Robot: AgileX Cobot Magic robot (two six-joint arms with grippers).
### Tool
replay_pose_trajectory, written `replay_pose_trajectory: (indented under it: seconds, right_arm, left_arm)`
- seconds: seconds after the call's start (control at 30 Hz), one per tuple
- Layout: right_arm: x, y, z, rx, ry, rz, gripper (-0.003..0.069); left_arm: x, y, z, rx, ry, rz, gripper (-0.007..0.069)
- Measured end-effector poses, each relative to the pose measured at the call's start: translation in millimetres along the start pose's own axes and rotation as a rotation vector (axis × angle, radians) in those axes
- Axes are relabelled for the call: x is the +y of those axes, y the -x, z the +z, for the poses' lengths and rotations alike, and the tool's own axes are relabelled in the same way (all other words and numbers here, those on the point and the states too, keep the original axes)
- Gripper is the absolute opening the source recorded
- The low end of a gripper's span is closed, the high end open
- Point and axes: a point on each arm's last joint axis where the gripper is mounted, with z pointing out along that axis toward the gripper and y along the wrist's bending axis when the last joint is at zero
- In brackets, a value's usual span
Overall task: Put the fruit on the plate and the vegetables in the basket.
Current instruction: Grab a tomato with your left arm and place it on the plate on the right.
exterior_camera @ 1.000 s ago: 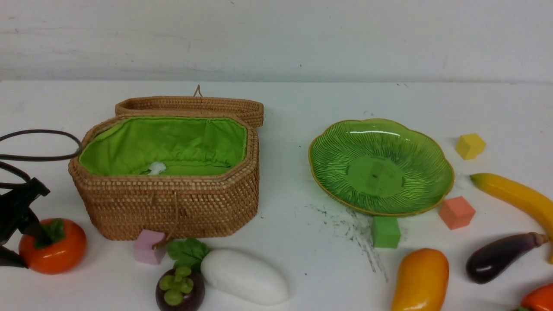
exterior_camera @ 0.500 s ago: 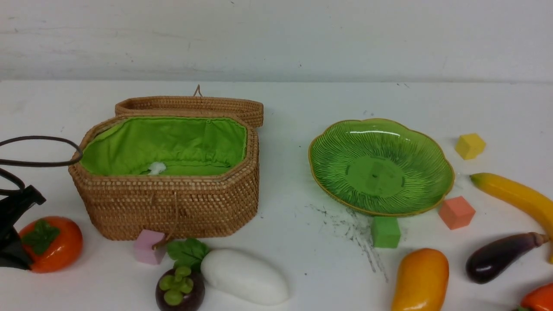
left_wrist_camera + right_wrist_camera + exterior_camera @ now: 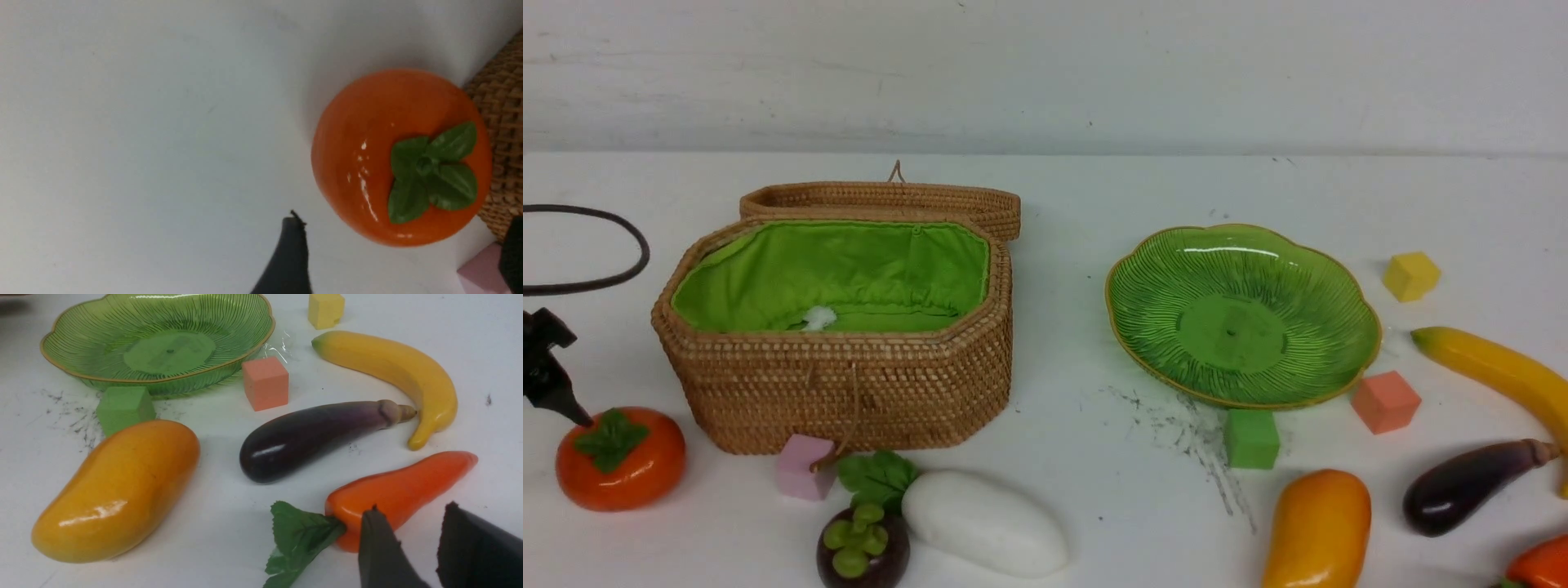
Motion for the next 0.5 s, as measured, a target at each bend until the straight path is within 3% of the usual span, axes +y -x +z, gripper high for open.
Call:
replay_pose_trajectory:
  seconds: [0.07,0.2,0.33,0.5]
  right_arm:
    - [0,0,0,0.0,0.0,0.0,0.0243]
    - [0,0,0,0.0,0.0,0.0,0.0243]
    - [0,0,0,0.0,0.0,0.0,0.0243]
    - [0,0,0,0.0,0.0,0.0,0.0243]
  left_arm:
    - [1,4,7,-0.017,0.009,0.014,0.066]
    - [0,11,20,-0.049,0.012,0.106,0.0649]
    - [0,13,38,-0.029,0.011,0.342,0.0564]
    - [1,11,38,0.01,-0.016,0.45,0.0538]
